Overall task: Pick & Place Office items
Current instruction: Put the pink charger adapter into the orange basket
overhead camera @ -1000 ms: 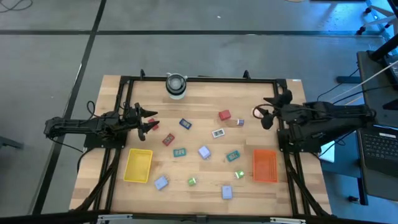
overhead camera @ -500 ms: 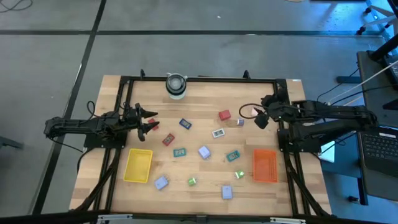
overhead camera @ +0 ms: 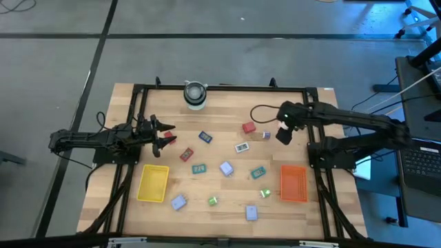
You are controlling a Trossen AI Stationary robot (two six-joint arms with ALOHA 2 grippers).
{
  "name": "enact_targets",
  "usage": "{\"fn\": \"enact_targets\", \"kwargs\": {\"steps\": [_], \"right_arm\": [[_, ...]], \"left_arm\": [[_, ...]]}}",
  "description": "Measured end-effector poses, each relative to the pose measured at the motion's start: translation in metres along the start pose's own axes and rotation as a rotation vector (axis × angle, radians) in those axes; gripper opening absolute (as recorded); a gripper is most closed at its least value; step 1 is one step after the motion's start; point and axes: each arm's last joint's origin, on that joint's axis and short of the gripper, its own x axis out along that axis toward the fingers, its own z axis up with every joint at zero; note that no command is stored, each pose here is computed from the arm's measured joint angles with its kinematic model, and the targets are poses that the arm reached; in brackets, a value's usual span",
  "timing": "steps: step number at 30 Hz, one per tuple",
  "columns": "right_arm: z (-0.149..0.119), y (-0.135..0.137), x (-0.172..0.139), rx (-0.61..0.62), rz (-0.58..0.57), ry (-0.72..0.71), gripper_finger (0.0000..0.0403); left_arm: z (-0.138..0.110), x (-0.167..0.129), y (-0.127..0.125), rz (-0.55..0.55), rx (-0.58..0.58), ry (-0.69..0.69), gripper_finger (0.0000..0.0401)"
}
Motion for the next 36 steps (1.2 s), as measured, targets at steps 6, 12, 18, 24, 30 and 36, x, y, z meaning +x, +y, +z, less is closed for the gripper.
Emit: {"fn": "enact_targets", "kwargs": {"steps": [6,12,18,24,30,36], "right_arm": [[0.009,-0.012,0.029,-0.035,0.074,0.157,0.0297],[0.015,-0.026,0.058,-0.066,0.034,0.283,0.0297],[0.018,-0.033,0.082,-0.102,0.001,0.362,0.0297],[0.025,-0.035,0.090,-0.131,-0.002,0.308,0.0297],[0.026,-0.044,0.092,-0.100,0.021,0.287,0.0297],[0.030,-0.051,0.094,-0.082,0.060,0.230,0.0297]], "left_arm": [[0.000,0.000,0.000,-0.011,-0.009,0.003,0.0236],[0.000,0.000,-0.001,-0.028,-0.014,0.008,0.0236],[0.000,0.000,-0.001,-0.029,-0.014,0.009,0.0236],[0.000,0.000,-0.001,-0.028,0.001,0.009,0.0236],[-0.001,0.000,-0.001,-0.048,0.003,0.018,0.0236],[-0.001,0.000,-0.001,-0.049,0.004,0.018,0.0236]]}}
